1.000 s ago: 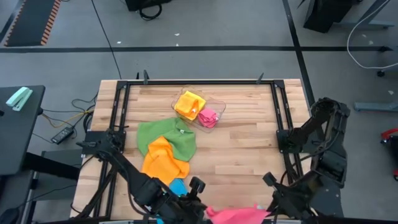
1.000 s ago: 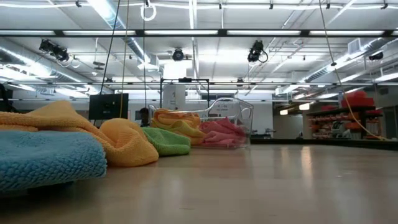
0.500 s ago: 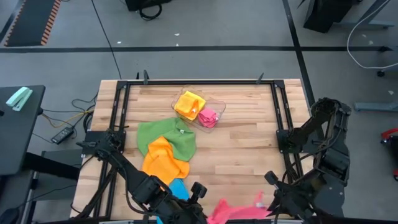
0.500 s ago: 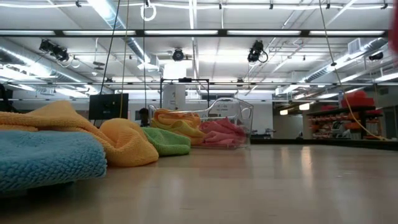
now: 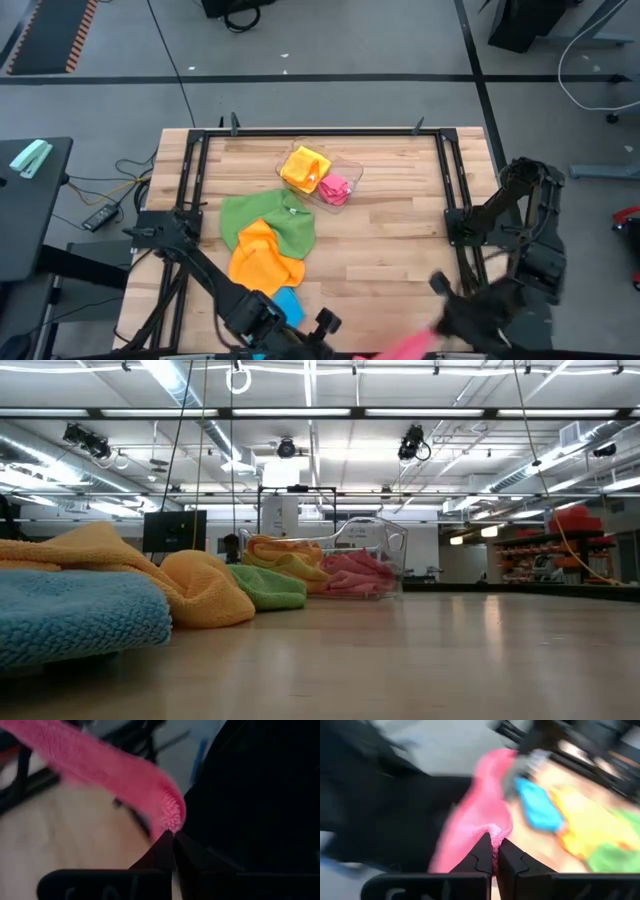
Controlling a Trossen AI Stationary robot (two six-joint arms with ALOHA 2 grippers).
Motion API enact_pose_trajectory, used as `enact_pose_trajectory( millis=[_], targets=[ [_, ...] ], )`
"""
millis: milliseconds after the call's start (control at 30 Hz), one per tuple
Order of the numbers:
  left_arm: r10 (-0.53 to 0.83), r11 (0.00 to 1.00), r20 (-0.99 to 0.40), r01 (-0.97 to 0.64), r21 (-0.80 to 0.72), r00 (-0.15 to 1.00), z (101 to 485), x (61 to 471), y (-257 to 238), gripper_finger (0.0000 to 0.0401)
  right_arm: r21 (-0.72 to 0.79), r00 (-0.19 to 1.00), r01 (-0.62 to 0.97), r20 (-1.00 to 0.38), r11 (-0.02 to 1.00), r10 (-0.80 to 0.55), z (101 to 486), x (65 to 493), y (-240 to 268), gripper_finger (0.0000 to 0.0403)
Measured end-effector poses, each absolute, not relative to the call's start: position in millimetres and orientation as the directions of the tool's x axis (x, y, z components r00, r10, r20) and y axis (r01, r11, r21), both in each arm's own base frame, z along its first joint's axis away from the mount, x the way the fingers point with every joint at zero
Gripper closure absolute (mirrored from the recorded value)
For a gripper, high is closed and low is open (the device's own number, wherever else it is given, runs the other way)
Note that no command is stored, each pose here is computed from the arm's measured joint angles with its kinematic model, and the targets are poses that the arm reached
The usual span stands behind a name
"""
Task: Fold microfiber towels
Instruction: Fold the pink microfiber cloth
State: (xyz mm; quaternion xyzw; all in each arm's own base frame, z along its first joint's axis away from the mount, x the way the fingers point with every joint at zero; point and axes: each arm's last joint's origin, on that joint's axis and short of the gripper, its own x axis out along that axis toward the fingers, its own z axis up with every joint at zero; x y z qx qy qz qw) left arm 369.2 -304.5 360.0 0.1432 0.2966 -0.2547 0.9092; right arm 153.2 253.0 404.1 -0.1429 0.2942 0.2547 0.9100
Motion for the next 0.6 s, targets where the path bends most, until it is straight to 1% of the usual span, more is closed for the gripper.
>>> enact_pose_trajectory(
  millis=[100, 200, 267, 400, 467, 600],
  targets=[
    [-0.324, 0.853, -0.67, 0.512, 0.097, 0.668, 347.6, 376.3, -296.4, 0.0385, -0.181, 0.719, -0.428, -0.662, 0.886, 0.212, 391.2, 168.5, 234.9, 0.039],
    [-0.238, 0.886, -0.727, 0.45, 0.109, 0.645, 338.3, 377.2, -288.9, 0.0394, -0.256, 0.72, -0.346, -0.69, 0.903, 0.08, 374.9, 184.3, 220.8, 0.0391],
    [-0.18, 0.919, -0.745, 0.38, 0.105, 0.642, 333.9, 381.2, -281.8, 0.0395, -0.285, 0.708, -0.309, -0.706, 0.907, 0.019, 363.5, 195.9, 210.7, 0.0391],
    [-0.079, 0.967, -0.813, 0.241, 0.077, 0.577, 317.0, 387.2, -268.7, 0.0383, -0.331, 0.661, -0.253, -0.745, 0.909, -0.087, 339.7, 213.6, 190.6, 0.0391],
    [-0.031, 0.977, -0.851, 0.194, 0.084, 0.525, 306.4, 388.5, -263.3, 0.0381, -0.354, 0.637, -0.244, -0.76, 0.903, -0.126, 329.7, 219.8, 181.9, 0.0391],
    [0.019, 0.989, -0.883, 0.121, 0.086, 0.469, 296.1, 392.1, -254.6, 0.039, -0.395, 0.603, -0.24, -0.777, 0.887, -0.183, 317.4, 229.8, 166.4, 0.0392]
  ],
)
